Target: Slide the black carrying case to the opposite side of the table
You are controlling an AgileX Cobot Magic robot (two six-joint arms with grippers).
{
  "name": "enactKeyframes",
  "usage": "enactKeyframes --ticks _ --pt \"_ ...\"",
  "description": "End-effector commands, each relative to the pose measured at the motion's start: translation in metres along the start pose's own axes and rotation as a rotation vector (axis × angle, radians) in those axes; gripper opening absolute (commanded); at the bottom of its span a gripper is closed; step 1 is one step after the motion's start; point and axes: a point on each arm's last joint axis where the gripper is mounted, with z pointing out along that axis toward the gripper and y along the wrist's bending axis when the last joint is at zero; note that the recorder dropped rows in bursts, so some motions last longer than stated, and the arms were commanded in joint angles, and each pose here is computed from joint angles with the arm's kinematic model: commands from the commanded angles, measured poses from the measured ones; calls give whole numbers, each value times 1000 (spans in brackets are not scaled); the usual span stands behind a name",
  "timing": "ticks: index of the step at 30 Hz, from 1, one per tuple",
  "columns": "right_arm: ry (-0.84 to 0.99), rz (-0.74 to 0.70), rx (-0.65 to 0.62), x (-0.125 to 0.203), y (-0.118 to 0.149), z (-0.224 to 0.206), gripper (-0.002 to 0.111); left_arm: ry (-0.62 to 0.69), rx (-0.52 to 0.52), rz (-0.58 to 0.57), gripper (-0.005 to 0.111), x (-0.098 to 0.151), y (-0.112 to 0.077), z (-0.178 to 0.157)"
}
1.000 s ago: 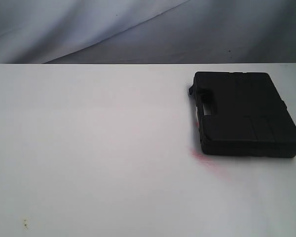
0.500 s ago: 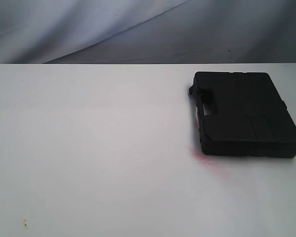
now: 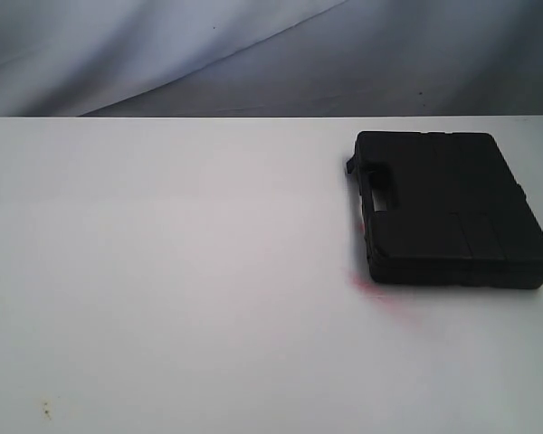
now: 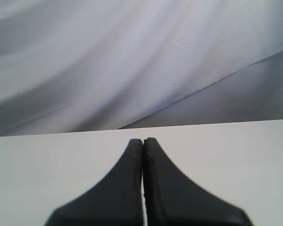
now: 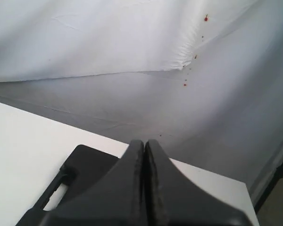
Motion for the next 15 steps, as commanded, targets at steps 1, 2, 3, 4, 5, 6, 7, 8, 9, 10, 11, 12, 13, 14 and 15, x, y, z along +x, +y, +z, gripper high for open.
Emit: enactKeyframes --ticks 1,2,3,4,5,6,7,8,9,10,11,12,13,14,15 --pt "73 39 -33 8 4 19 0 -9 -3 -2 0 0 0 0" --pt "97 54 -42 11 6 26 0 -9 -3 -2 0 0 0 0" --pt "108 76 -47 13 7 32 0 -9 -3 -2 0 0 0 0" --pt "116 107 -52 15 8 37 0 -9 -3 -2 0 0 0 0" --pt "119 140 -55 16 9 41 0 -9 -3 -2 0 0 0 0" --pt "125 172 -57 18 10 46 0 -9 -3 -2 0 0 0 0" --pt "137 199 -60 20 11 50 0 -9 -3 -2 0 0 0 0" --pt "150 219 -63 22 12 53 0 -9 -3 -2 0 0 0 0" --pt "178 240 -68 26 13 58 0 -9 -3 -2 0 0 0 0" --pt "222 247 -83 28 15 62 0 -9 -3 -2 0 0 0 0" --pt "265 245 -96 30 17 66 0 -9 -3 -2 0 0 0 0" --pt "321 244 -112 31 18 71 0 -9 -3 -2 0 0 0 0" --pt "372 265 -127 31 19 77 0 -9 -3 -2 0 0 0 0" --pt "405 288 -140 28 19 83 0 -9 -3 -2 0 0 0 0" --pt "453 309 -159 26 21 88 0 -9 -3 -2 0 0 0 0"
